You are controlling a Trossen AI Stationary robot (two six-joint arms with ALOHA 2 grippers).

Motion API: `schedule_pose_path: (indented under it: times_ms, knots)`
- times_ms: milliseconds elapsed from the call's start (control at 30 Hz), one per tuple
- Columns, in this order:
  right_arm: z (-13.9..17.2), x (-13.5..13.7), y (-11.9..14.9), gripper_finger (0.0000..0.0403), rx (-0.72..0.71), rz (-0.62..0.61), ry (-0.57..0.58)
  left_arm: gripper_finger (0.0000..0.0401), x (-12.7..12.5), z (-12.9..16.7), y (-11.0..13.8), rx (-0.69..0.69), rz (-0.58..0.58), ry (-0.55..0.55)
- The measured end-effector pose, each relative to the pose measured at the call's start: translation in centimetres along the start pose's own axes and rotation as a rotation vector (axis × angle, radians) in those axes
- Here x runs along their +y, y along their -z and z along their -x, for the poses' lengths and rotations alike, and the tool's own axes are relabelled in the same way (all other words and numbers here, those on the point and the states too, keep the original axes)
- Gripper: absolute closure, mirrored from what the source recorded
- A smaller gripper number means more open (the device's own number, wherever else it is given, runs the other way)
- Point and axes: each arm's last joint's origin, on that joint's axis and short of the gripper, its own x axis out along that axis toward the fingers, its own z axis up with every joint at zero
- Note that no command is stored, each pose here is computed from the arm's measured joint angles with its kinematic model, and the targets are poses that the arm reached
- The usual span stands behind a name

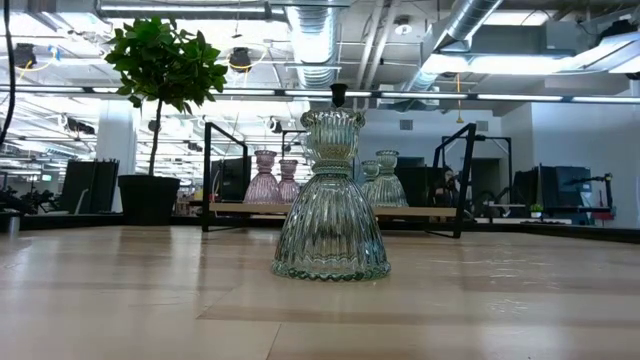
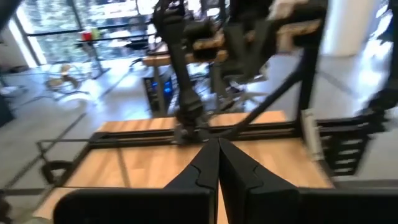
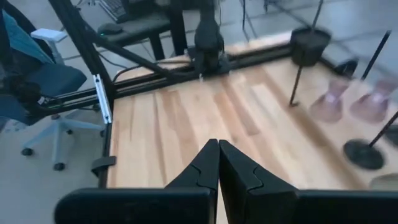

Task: Pick & Place candle stick holders
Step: Put the green candle holder on the shelf

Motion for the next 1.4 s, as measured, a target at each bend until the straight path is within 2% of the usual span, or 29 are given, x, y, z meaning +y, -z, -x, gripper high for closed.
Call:
schedule_pose_path:
  times_ms: [167, 333, 567, 800, 967, 1267, 1400]
  knots:
    - [-2.5, 0.5, 0.6, 0.0403, 0.076, -0.138, -0.011, 0.0395, -0.7, 3.0, 0.7, -0.022, 0.065, 0.093]
    - [-5.4, 0.8, 1.6, 0.0403, 0.186, -0.298, -0.006, 0.0395, -1.5, 4.7, 1.2, -0.028, 0.091, 0.152]
    - [-9.8, 1.1, 3.0, 0.0403, 0.319, -0.471, -0.011, 0.0394, -2.3, 5.5, 1.8, -0.014, 0.086, 0.181]
    - [-12.6, 0.6, 4.0, 0.0403, 0.474, -0.633, -0.039, 0.0396, -2.8, 5.7, 1.8, -0.012, 0.086, 0.206]
    - [-14.3, 0.2, 4.7, 0.0403, 0.501, -0.684, -0.103, 0.0396, -2.8, 5.7, 1.8, -0.011, 0.085, 0.207]
    - [-15.4, -0.7, 7.5, 0.0403, 0.598, -0.717, -0.062, 0.0395, -2.8, 5.7, 1.8, -0.011, 0.085, 0.206]
    - [-16.5, -0.6, 9.0, 0.0403, 0.608, -0.729, -0.077, 0.0396, -2.8, 5.7, 1.8, -0.011, 0.084, 0.206]
